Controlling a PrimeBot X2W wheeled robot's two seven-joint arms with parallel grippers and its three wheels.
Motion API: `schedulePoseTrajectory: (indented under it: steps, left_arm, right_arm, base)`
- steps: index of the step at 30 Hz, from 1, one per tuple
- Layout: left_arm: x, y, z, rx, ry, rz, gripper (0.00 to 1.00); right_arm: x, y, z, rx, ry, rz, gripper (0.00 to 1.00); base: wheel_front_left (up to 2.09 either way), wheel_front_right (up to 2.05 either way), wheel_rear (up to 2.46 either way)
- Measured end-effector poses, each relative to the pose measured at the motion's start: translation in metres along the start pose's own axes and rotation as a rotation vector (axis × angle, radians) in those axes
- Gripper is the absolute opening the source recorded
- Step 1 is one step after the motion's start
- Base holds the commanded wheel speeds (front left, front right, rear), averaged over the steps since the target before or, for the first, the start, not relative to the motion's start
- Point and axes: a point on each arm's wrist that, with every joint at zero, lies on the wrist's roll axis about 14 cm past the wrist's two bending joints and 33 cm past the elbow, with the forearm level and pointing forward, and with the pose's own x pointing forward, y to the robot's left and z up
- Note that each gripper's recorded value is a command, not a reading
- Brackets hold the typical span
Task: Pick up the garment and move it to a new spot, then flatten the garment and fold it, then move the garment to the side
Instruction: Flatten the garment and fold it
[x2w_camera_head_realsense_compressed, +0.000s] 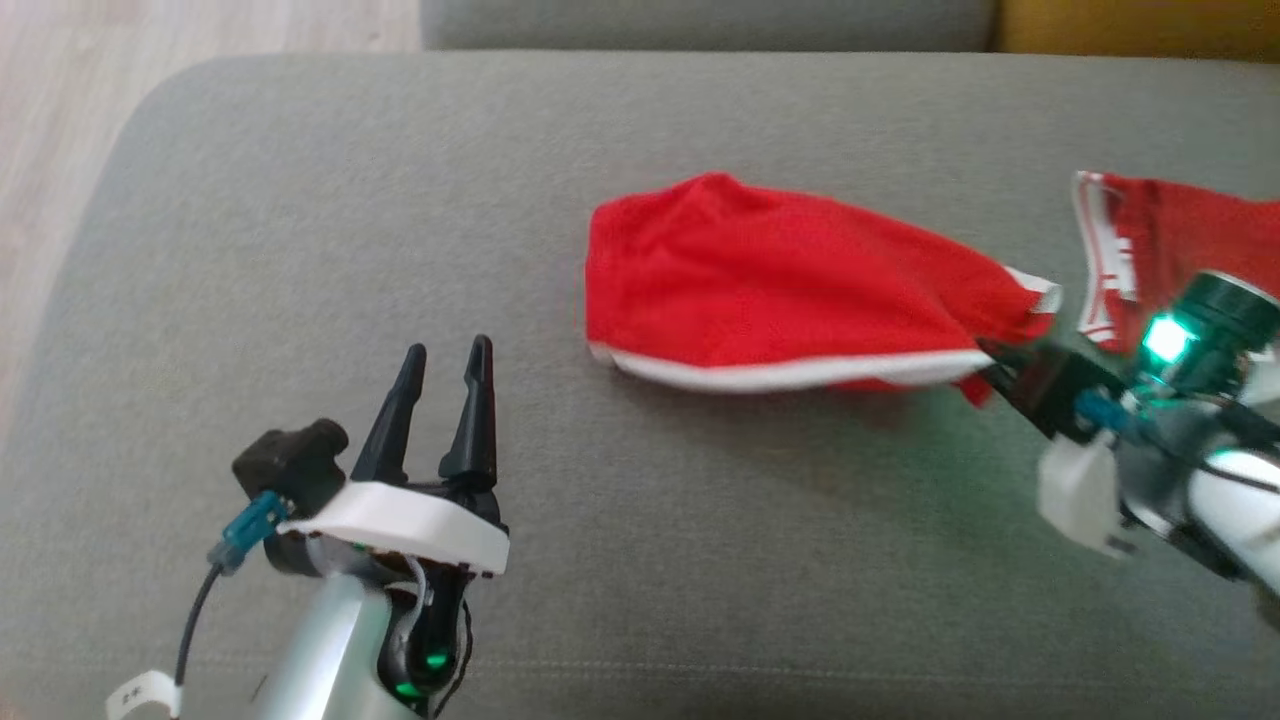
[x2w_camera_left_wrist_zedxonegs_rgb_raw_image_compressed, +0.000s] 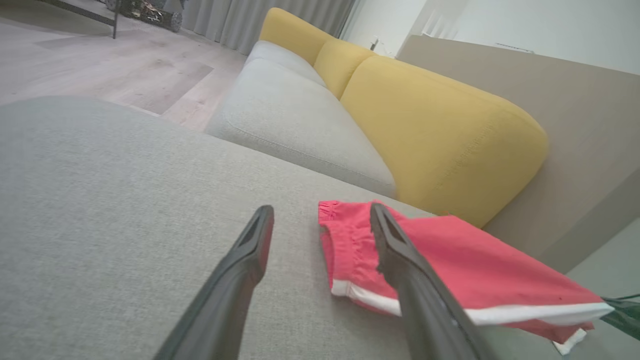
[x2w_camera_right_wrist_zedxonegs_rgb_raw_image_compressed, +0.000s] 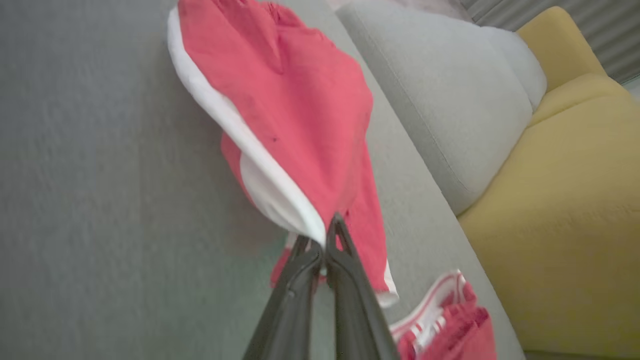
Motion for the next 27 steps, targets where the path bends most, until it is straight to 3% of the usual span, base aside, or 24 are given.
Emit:
schedulePoseTrajectory:
  steps: [4,9,10,11,12,18,27]
  left_arm:
    - [0.002,-0.014,-0.005,-0.002,0.014,-0.043,1.00]
    - [0.004,-0.018,-0.014,-0.005,0.040,-0.054,1.00]
    - [0.004,-0.018,-0.018,-0.004,0.050,-0.054,1.00]
    - [0.004,-0.018,-0.021,-0.004,0.061,-0.058,1.00]
    - [0.004,-0.019,-0.025,-0.002,0.073,-0.061,1.00]
    - [0.003,-0.021,-0.034,0.006,0.099,-0.076,1.00]
    - [0.005,-0.037,-0.039,0.021,0.116,-0.126,1.00]
  right_arm:
    - [-0.028,-0.008,-0.020,-0.064,0.084,-0.004,0.00]
    - [-0.029,-0.009,-0.021,-0.031,0.091,0.004,0.00]
    - [-0.026,-0.007,-0.023,-0.022,0.095,0.010,0.05]
    - [-0.023,-0.004,-0.026,-0.014,0.104,0.015,0.91]
    - [-0.019,-0.001,-0.028,-0.002,0.103,0.020,1.00]
    - [-0.007,0.005,-0.027,0.087,0.066,0.003,1.00]
    - [-0.042,-0.039,-0.066,0.391,0.080,-0.281,1.00]
  base:
    - [0.00,0.00,0.00]
    - [0.00,0.00,0.00]
    - [0.00,0.00,0.00]
    - [0.00,0.00,0.00]
    - [0.00,0.00,0.00]
    - [0.00,0.00,0.00]
    - [0.00,0.00,0.00]
